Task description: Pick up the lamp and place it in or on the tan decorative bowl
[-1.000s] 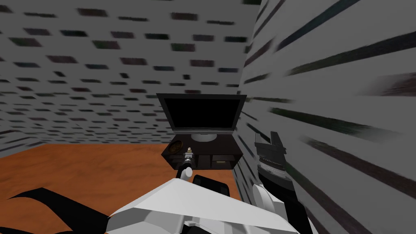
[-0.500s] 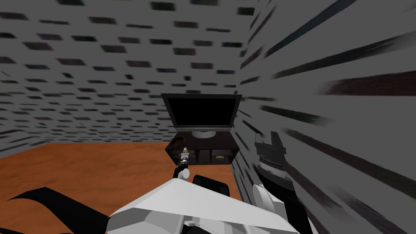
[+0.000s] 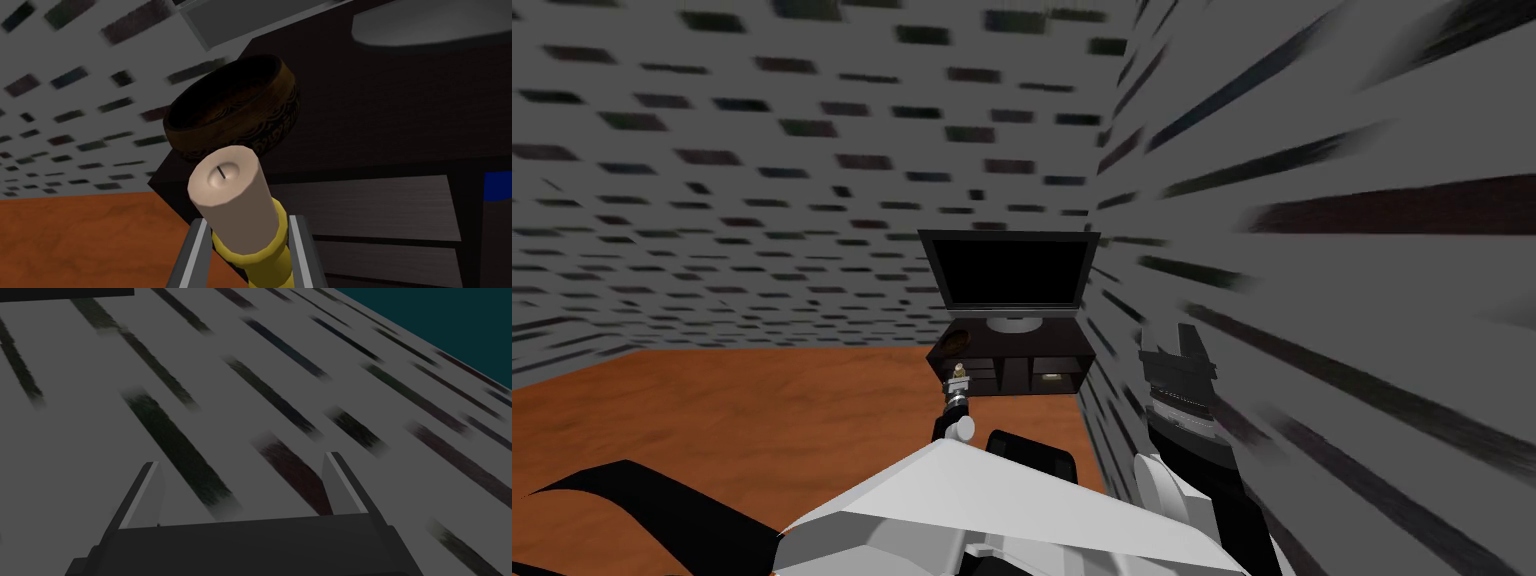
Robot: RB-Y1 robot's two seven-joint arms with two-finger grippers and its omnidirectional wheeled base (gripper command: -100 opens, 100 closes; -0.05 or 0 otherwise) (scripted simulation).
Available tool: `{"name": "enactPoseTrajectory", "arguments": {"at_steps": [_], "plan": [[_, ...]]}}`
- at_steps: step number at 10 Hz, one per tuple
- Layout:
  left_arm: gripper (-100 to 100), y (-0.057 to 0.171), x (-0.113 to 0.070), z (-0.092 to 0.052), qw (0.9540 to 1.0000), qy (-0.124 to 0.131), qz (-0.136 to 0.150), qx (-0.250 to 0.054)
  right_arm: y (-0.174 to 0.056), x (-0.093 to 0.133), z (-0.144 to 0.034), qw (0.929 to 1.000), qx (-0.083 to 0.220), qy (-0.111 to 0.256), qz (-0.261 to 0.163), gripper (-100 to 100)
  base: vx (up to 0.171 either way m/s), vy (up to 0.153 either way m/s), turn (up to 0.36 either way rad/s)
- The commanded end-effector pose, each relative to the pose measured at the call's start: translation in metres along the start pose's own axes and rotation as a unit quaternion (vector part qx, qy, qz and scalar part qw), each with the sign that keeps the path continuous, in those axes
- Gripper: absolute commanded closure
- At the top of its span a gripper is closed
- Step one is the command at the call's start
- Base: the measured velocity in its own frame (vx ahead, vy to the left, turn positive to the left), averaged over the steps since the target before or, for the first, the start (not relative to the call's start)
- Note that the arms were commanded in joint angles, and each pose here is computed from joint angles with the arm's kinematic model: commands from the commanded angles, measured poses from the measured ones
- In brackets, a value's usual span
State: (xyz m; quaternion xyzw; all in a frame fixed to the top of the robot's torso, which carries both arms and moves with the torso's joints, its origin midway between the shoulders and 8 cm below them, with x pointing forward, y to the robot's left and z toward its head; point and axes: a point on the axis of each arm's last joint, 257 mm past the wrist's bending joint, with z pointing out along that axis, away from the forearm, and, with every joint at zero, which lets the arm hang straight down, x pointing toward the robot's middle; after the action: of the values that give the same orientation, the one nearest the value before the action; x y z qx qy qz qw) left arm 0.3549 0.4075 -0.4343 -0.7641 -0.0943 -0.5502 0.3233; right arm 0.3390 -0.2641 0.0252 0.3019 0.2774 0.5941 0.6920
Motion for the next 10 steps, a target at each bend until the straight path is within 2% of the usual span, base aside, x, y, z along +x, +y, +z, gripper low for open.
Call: {"name": "enactPoseTrajectory", "arguments": {"at_steps": [1, 3, 4, 6, 10], "plan": [[100, -0.017, 0.001, -0.001, 0.9998, 0.005, 0.0, 0.022, 0.0, 0.0, 0.0, 1.0, 0.0, 0.0, 0.0, 0, -0.15, -0.006, -0.006], [100, -0.032, 0.01, 0.002, 0.9986, 0.017, -0.002, 0.05, 0.0, 0.0, 0.0, 1.0, 0.0, 0.0, 0.0, 0, -0.073, -0.003, 0.031], [100, -0.034, 0.02, 0.006, 0.9981, 0.026, -0.003, 0.057, 0.0, 0.0, 0.0, 1.0, 0.0, 0.0, 0.0, 0, 0.088, 0.033, 0.116], [100, -0.032, 0.028, 0.009, 0.9978, 0.032, -0.004, 0.057, 0.0, 0.0, 0.0, 1.0, 0.0, 0.0, 0.0, 0, 0.182, 0.058, 0.074], [100, -0.028, 0.056, 0.023, 0.9971, 0.056, 0.0, 0.052, 0.0, 0.0, 0.0, 1.0, 0.0, 0.0, 0.0, 0, 0.197, 0.071, 0.115]]}}
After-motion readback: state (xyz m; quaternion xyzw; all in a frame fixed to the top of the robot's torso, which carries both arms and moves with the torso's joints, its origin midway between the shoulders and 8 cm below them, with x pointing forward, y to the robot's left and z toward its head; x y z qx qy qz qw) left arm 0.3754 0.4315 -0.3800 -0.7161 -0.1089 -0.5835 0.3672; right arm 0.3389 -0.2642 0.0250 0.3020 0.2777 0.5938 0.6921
